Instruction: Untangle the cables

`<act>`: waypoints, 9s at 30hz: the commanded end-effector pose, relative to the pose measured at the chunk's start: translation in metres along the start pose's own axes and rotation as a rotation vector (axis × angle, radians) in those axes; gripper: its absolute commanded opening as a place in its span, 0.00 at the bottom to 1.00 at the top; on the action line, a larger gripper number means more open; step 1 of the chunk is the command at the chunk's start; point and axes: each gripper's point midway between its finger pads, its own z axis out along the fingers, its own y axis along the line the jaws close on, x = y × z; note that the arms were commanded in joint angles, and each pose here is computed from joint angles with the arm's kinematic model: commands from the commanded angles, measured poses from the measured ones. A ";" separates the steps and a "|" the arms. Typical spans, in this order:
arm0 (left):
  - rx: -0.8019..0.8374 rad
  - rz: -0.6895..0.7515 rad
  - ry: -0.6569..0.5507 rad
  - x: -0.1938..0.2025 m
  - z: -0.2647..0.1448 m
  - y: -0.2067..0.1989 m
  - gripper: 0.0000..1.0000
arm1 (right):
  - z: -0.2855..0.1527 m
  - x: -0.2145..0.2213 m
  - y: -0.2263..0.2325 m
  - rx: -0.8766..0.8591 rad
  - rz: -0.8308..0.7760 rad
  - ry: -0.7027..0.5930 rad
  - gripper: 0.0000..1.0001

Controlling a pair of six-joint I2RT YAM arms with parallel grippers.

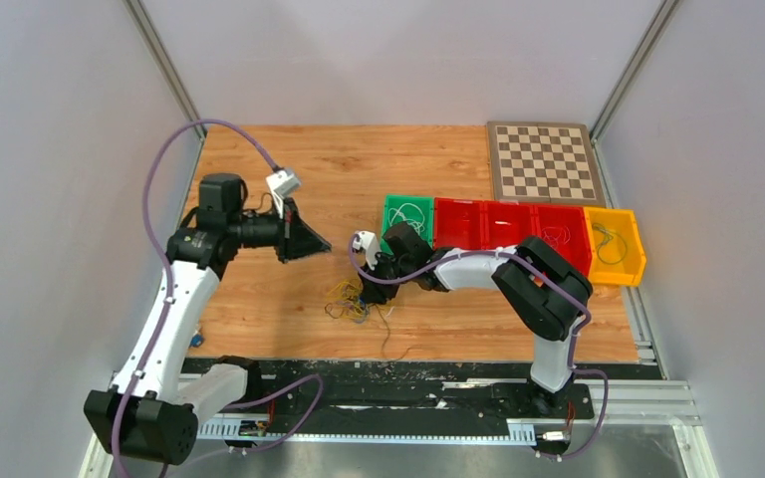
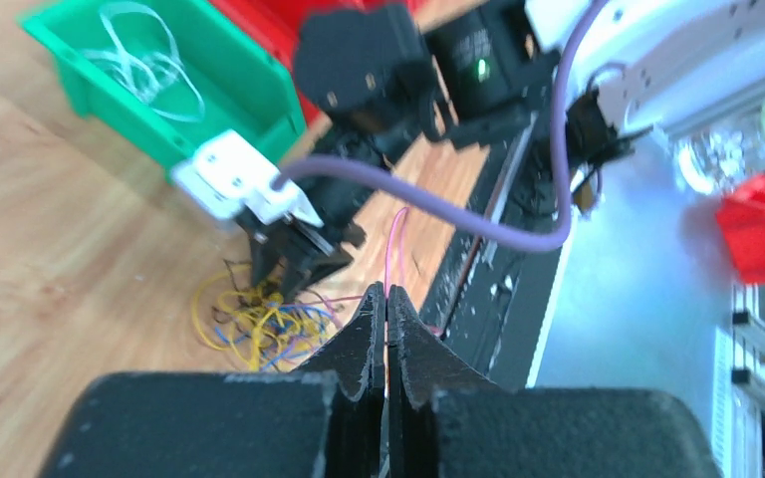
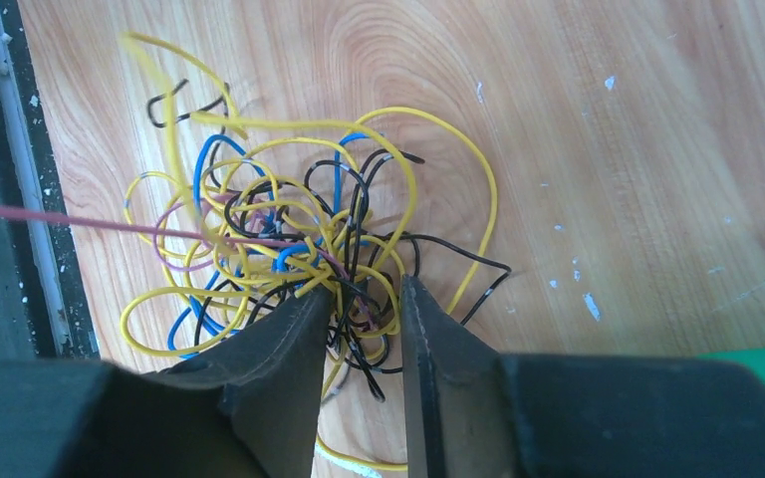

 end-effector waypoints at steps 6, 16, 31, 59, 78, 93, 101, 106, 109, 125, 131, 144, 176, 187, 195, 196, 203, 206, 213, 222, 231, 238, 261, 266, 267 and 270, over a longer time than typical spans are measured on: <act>0.026 0.167 -0.333 -0.154 -0.086 -0.066 0.00 | 0.000 0.046 -0.003 0.028 0.011 0.112 0.32; -0.061 0.473 -0.630 -0.296 -0.171 -0.132 0.00 | -0.001 0.057 0.000 0.012 0.008 0.133 0.33; -0.133 0.598 -0.838 -0.372 -0.215 -0.149 0.00 | -0.013 0.042 0.011 -0.017 0.004 0.127 0.45; 0.242 0.170 -0.481 -0.231 -0.072 -0.099 0.00 | -0.237 -0.306 0.101 -0.022 -0.401 -0.613 0.85; 0.283 0.048 -0.536 -0.244 -0.066 -0.085 0.00 | -0.244 -0.317 0.117 -0.092 -0.459 -0.669 0.16; 0.077 -0.225 -0.415 -0.179 -0.029 0.012 0.00 | -0.349 -0.364 0.072 0.193 -0.376 -0.909 0.00; 0.312 -0.146 -0.266 -0.174 0.037 -0.044 0.00 | -0.357 -0.366 0.073 0.183 -0.334 -0.932 0.00; 0.358 -0.142 -0.261 -0.184 0.050 -0.047 0.00 | -0.378 -0.350 0.045 0.258 -0.261 -0.936 0.00; 0.388 -0.117 -0.290 -0.196 0.046 -0.052 0.00 | -0.383 -0.322 0.025 0.303 -0.245 -0.851 0.10; 0.428 -0.072 -0.306 -0.210 0.032 -0.073 0.00 | -0.292 -0.186 0.035 0.202 -0.380 -0.595 1.00; 0.480 -0.060 -0.297 -0.210 0.026 -0.085 0.00 | -0.259 -0.181 0.016 0.252 -0.509 -0.612 0.97; 0.490 -0.093 -0.291 -0.205 0.019 -0.084 0.00 | -0.249 -0.208 0.019 0.203 -0.530 -0.730 0.25; 0.344 -0.065 -0.048 -0.135 0.116 -0.052 0.37 | -0.392 -0.249 0.003 0.305 -0.028 -0.921 0.00; 0.146 -0.068 -0.139 -0.149 0.073 0.018 0.82 | -0.451 -0.162 -0.044 0.597 0.028 -0.831 0.00; 0.142 -0.100 -0.114 -0.128 0.074 0.027 0.81 | -0.517 -0.122 -0.077 0.789 0.044 -0.771 0.00; 0.143 -0.101 -0.114 -0.128 0.074 0.027 0.81 | -0.521 -0.117 -0.083 0.807 0.051 -0.762 0.00; 0.160 -0.112 -0.101 -0.125 0.079 0.032 0.80 | -0.527 -0.083 -0.133 0.859 0.121 -0.698 0.00; 0.159 -0.110 -0.093 -0.123 0.081 0.034 0.80 | -0.526 -0.062 -0.156 0.883 0.134 -0.653 0.00; 0.144 -0.100 -0.088 -0.117 0.080 0.037 0.79 | -0.496 0.016 -0.188 0.956 0.094 -0.444 0.00; 0.127 -0.116 -0.072 -0.104 0.081 0.042 0.79 | -0.483 0.095 -0.211 1.015 0.144 -0.241 0.00; 0.107 -0.150 -0.041 -0.091 0.084 0.052 0.79 | -0.422 0.135 -0.237 0.802 0.321 -0.133 0.00; 0.064 -0.174 0.018 -0.068 0.079 0.063 0.80 | -0.400 0.126 -0.249 0.740 0.351 -0.059 0.30; 0.132 0.433 0.506 0.123 0.054 0.037 0.77 | -0.330 -0.006 -0.071 0.333 0.216 -0.168 0.92; 0.075 0.458 0.511 0.124 0.072 0.066 0.72 | -0.283 -0.036 -0.052 0.206 0.064 -0.253 0.79; 0.070 0.443 0.519 0.126 0.077 0.072 0.71 | -0.275 -0.040 -0.051 0.203 0.027 -0.269 0.77; 0.068 0.354 0.542 0.131 0.088 0.080 0.68 | -0.255 -0.043 -0.045 0.219 -0.072 -0.296 0.75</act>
